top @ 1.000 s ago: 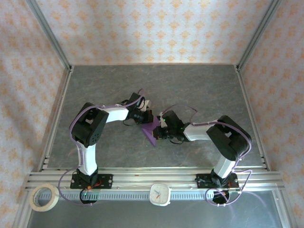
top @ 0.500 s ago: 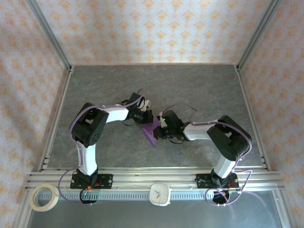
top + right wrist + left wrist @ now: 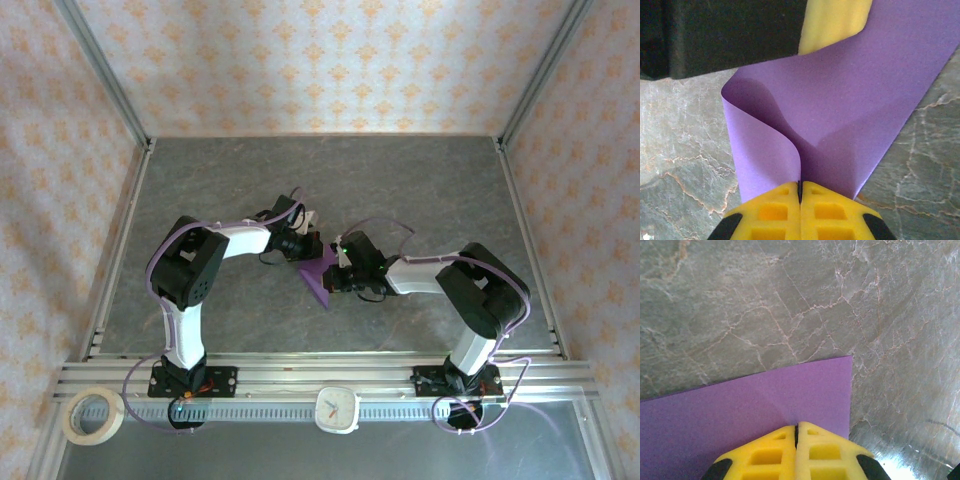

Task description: Fold a paper plane with a square sheet of paper (pick it up from the middle)

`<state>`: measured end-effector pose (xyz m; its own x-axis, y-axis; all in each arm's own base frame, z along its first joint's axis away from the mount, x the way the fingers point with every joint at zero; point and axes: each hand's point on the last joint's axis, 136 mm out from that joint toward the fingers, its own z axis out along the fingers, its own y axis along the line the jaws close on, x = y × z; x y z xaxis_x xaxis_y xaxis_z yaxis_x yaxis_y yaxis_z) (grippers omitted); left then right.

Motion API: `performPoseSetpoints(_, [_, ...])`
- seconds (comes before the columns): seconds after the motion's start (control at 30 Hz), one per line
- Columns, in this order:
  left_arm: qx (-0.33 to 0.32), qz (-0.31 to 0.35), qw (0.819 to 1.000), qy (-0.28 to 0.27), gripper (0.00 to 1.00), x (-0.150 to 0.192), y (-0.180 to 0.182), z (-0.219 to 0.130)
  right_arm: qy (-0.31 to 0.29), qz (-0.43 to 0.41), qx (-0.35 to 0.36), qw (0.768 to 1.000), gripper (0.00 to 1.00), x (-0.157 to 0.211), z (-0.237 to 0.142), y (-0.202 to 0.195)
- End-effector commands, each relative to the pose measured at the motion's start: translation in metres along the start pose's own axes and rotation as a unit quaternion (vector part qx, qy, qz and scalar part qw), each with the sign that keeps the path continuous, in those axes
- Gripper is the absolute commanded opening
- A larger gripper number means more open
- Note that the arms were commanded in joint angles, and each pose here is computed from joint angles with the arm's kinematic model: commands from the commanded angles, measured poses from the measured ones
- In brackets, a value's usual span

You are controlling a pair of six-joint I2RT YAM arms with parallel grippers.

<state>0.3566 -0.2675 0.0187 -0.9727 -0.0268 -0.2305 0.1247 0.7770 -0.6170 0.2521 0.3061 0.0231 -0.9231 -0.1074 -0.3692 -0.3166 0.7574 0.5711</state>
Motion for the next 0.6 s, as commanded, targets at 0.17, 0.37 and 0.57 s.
performPoseSetpoints(0.17, [-0.061,-0.030,0.997,0.038,0.03,0.0304,0.0347,0.0138,-0.019,-0.009,0.015,1.000,0.02,-0.0130,-0.0082,0.0016])
performPoseSetpoints(0.37, [-0.062,-0.030,0.997,0.038,0.03,0.0305,0.0355,0.0141,-0.015,-0.012,0.016,1.000,0.02,-0.0122,-0.0103,0.0021])
performPoseSetpoints(0.57, [-0.062,-0.030,0.997,0.038,0.03,0.0303,0.0351,0.0141,-0.020,-0.013,0.013,1.000,0.02,-0.0145,-0.0139,0.0053])
